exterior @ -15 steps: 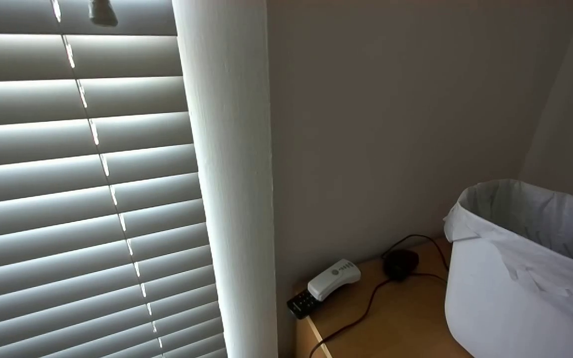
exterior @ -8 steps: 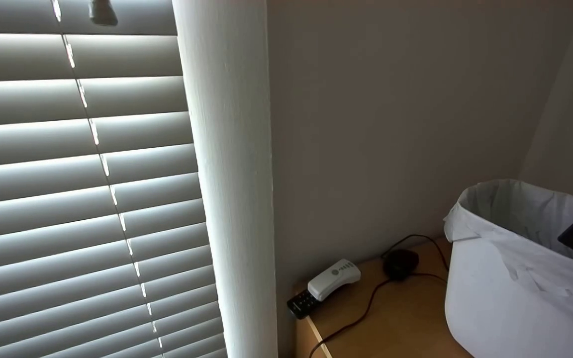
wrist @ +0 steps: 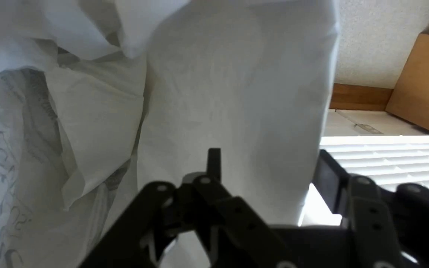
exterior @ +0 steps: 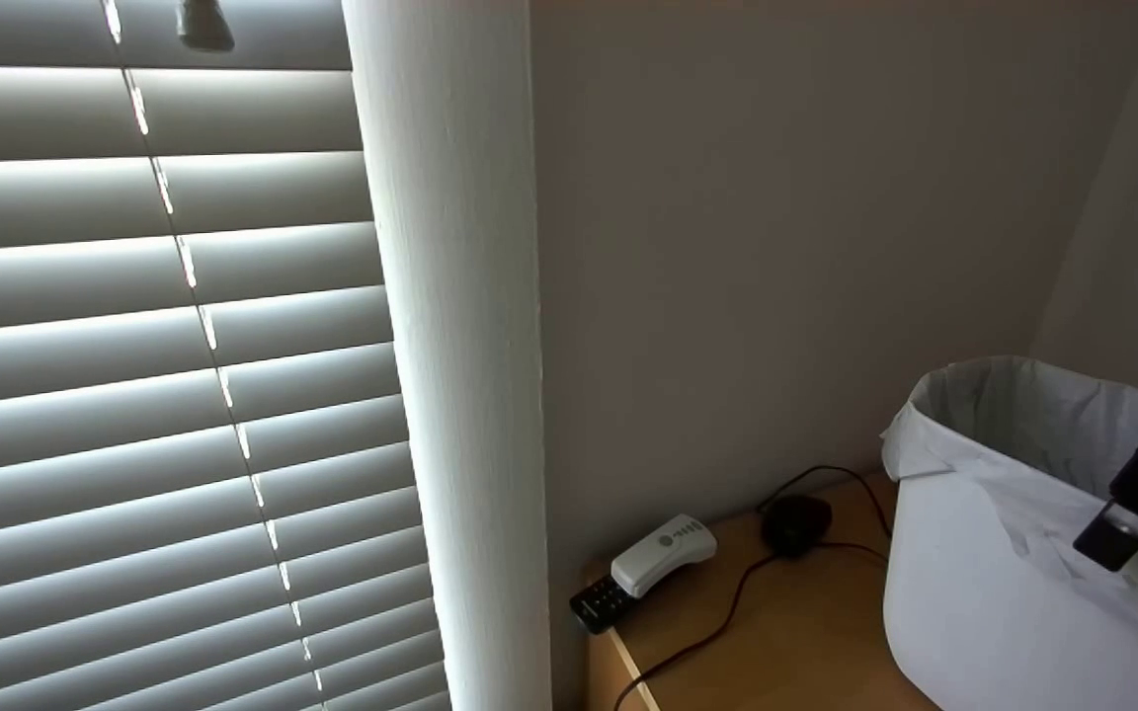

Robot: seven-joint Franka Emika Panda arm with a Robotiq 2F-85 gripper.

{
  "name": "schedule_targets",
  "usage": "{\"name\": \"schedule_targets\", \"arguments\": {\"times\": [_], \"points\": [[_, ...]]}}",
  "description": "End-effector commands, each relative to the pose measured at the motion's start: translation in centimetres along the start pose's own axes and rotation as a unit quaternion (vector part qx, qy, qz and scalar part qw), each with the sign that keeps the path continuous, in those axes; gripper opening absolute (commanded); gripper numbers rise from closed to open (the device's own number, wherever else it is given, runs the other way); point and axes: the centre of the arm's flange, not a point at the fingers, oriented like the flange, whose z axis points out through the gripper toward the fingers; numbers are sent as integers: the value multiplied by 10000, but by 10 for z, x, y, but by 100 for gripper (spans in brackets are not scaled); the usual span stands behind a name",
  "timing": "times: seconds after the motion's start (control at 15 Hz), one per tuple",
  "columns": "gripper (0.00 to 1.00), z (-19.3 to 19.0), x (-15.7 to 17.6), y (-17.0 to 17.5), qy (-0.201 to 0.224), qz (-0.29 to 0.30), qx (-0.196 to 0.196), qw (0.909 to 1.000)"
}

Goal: Put the empty packet in the bin

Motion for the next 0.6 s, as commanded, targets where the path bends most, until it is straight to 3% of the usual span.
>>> {"name": "schedule_targets", "arguments": {"times": [0.0,0.27,0.53], "points": [[34,13,-1,4,-49,129,154,9998],[3,16,-2,11,-72,236,323,9992],[3,9,-3,19,-26,324,356,9988]]}}
